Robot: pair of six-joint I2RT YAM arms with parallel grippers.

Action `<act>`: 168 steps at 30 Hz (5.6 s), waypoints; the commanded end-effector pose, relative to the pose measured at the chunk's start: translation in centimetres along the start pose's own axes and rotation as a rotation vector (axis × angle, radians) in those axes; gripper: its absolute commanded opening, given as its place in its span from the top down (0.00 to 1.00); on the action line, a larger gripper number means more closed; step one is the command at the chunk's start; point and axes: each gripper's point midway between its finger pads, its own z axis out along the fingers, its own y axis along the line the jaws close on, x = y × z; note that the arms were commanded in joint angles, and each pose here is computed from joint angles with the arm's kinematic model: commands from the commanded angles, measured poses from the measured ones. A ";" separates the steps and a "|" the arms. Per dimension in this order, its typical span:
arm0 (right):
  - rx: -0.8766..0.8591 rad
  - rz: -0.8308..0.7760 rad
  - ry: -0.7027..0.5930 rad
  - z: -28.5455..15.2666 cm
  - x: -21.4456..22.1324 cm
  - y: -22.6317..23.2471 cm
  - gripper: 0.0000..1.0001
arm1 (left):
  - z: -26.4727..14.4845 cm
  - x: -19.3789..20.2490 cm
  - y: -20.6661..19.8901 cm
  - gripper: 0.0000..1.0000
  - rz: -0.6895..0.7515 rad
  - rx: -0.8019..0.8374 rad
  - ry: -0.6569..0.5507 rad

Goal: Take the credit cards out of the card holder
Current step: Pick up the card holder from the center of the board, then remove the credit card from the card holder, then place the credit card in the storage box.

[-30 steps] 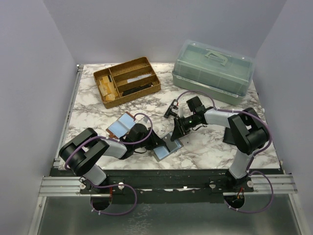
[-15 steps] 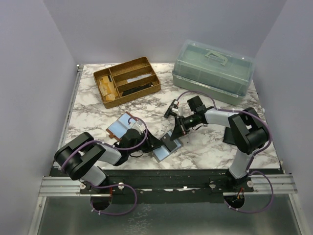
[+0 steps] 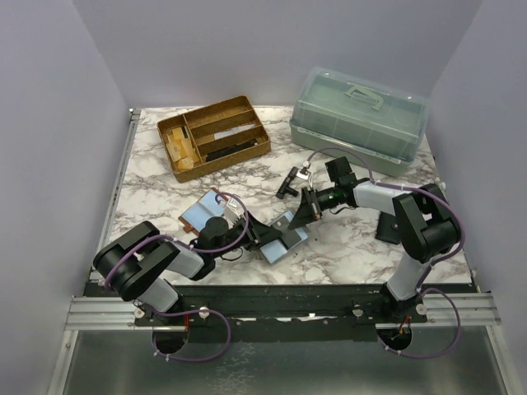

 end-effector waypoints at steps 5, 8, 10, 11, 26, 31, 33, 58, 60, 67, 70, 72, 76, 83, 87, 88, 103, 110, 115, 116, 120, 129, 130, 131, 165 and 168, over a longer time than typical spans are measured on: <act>-0.138 -0.009 -0.014 -0.9 -0.1 3.1 1.00 | -0.1 -0.5 -1.8 0.61 0.015 0.086 -0.020; -0.152 -0.003 -0.012 -0.9 -0.1 3.3 1.00 | -0.1 -0.8 -3.3 0.63 0.041 0.141 -0.025; -0.154 -0.002 -0.011 -0.9 -0.1 3.3 1.00 | -0.1 -1.0 -4.5 0.64 0.060 0.179 -0.028; -0.156 0.002 -0.010 -0.9 0.0 3.3 1.00 | -0.1 -1.1 -4.9 0.65 0.068 0.192 -0.031; -0.043 -0.069 0.013 0.3 0.4 2.2 1.00 | -0.1 -2.8 -6.7 0.75 0.092 0.229 -0.111; -0.018 -0.102 0.032 1.0 0.8 2.3 1.00 | 0.0 -3.1 -6.6 0.81 0.082 0.211 -0.129; -0.007 -0.102 0.044 1.3 1.0 2.1 1.00 | 0.0 -3.2 -6.5 0.84 0.082 0.210 -0.129; -0.042 -0.232 -0.075 -3.3 -1.6 3.7 0.30 | -4.9 -0.7 -5.7 1.00 0.366 0.199 -0.074; -0.068 -0.210 -0.070 -3.1 -1.4 3.6 0.29 | -5.1 -0.5 -6.3 1.00 0.378 0.216 -0.061; -0.201 -0.191 -0.038 -2.5 -0.2 5.7 0.26 | -4.9 -0.4 -7.4 1.00 0.393 0.241 -0.038; -0.221 -0.185 -0.022 -2.2 0.0 6.1 0.30 | -4.5 -0.4 -8.0 1.00 0.406 0.256 -0.020; -0.215 -0.183 -0.020 -2.1 0.0 6.0 0.37 | -4.4 -0.4 -8.3 1.00 0.412 0.262 -0.015; -0.230 -0.191 -0.019 -2.1 -0.2 6.4 0.72 | -4.2 -0.4 -8.5 1.00 0.422 0.269 -0.007; -0.231 -0.216 -0.028 -2.4 -0.4 6.8 1.00 | -4.8 -0.5 -7.8 1.00 0.427 0.258 -0.024; -0.232 -0.213 -0.033 -2.6 -0.5 6.8 1.00 | -5.5 -0.7 -7.2 1.00 0.417 0.247 -0.039; -0.232 -0.214 -0.033 -2.6 -0.5 6.7 1.00 | -5.6 -0.7 -7.1 1.00 0.416 0.246 -0.040; -0.220 -0.225 -0.068 -3.7 -1.0 6.5 1.00 | -6.4 -0.7 -6.8 1.00 0.420 0.242 -0.038; -0.169 -0.263 -0.086 -4.0 -1.3 5.6 1.00 | -7.2 -0.7 -6.2 1.00 0.416 0.219 -0.047; -0.123 -0.261 -0.101 -4.3 -1.5 4.6 1.00 | -7.8 -1.0 -5.9 1.00 0.423 0.190 -0.061; -0.114 -0.259 -0.103 -4.3 -1.6 4.4 1.00 | -7.9 -1.0 -5.8 1.00 0.426 0.183 -0.064; -0.045 -0.253 -0.102 -4.3 -1.6 3.0 1.00 | -8.4 -1.4 -5.5 1.00 0.435 0.153 -0.082; 0.089 -0.222 -0.054 -3.6 -1.0 -0.6 1.00 | -8.6 -4.4 -5.2 1.00 0.511 -0.036 -0.111; 0.100 -0.221 -0.047 -3.6 -0.9 -0.8 1.00 | -8.5 -5.0 -5.2 1.00 0.525 -0.065 -0.106; 0.108 -0.220 -0.038 -3.5 -0.8 -1.1 1.00 | -8.3 -5.7 -5.3 1.00 0.542 -0.096 -0.096; 0.145 -0.162 0.068 -1.8 0.6 -3.4 1.00 | -2.1 -37.4 1.5 1.00 1.272 -0.802 0.408; 0.145 -0.161 0.075 -1.6 0.8 -3.5 1.00 | -1.5 -37.4 2.7 1.00 1.310 -0.797 0.457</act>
